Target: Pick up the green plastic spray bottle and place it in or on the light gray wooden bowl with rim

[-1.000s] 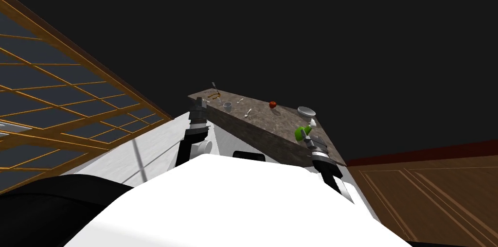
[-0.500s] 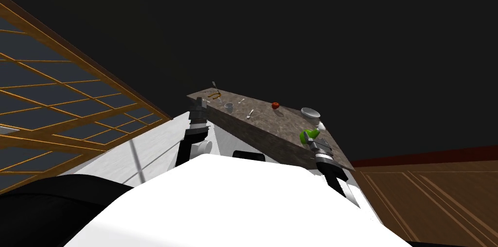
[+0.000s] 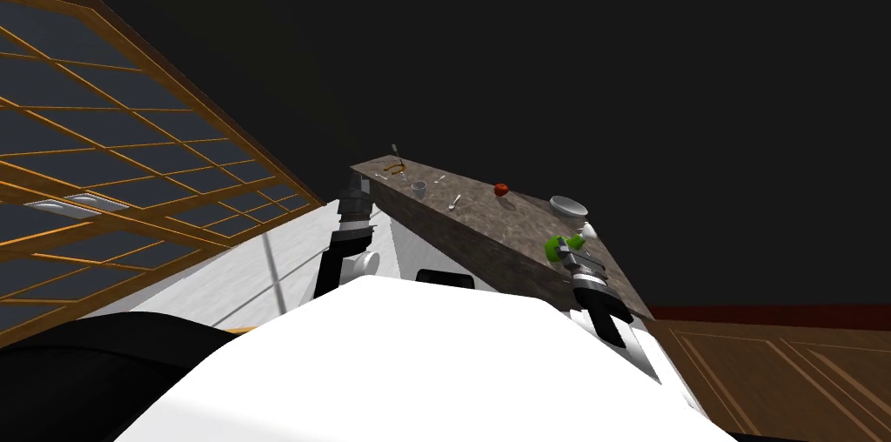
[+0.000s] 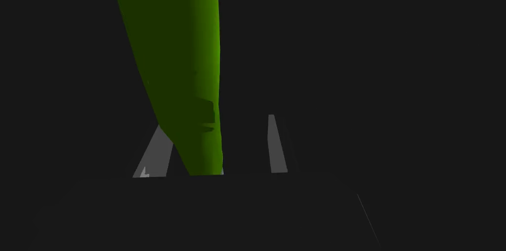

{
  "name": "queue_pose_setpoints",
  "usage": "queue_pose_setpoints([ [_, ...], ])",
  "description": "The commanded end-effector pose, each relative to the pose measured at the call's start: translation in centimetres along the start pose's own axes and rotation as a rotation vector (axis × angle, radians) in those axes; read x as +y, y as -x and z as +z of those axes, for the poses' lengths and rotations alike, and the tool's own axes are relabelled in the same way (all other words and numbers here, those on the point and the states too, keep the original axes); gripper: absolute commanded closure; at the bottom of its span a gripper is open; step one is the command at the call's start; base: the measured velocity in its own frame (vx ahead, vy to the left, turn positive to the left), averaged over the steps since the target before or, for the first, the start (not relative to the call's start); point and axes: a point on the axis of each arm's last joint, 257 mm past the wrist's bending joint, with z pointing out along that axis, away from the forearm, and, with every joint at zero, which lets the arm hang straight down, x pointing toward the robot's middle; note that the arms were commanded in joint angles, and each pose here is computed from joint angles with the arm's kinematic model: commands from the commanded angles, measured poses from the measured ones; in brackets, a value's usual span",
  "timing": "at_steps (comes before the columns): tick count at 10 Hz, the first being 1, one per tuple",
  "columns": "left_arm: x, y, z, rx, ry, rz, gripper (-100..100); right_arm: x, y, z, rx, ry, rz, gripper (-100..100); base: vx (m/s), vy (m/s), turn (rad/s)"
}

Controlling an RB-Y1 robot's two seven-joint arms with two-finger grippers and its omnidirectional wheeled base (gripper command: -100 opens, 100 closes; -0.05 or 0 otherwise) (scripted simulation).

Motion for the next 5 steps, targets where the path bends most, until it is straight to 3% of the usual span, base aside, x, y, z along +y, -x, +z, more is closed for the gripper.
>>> queue_pose_setpoints([
  [1, 0.0, 0.0, 0.0, 0.0, 0.0, 0.0, 0, 0.0, 0.0, 0.0, 0.0, 0.0, 0.0, 100, 0.0, 0.0, 0.0],
  [4, 0.0, 0.0, 0.0, 0.0, 0.0, 0.0, 0, -0.01, 0.0, 0.0, 0.0, 0.0, 0.0, 100, 0.0, 0.0, 0.0],
  [5, 0.0, 0.0, 0.0, 0.0, 0.0, 0.0, 0, -0.01, 0.0, 0.0, 0.0, 0.0, 0.0, 0, 0.0, 0.0, 0.0],
])
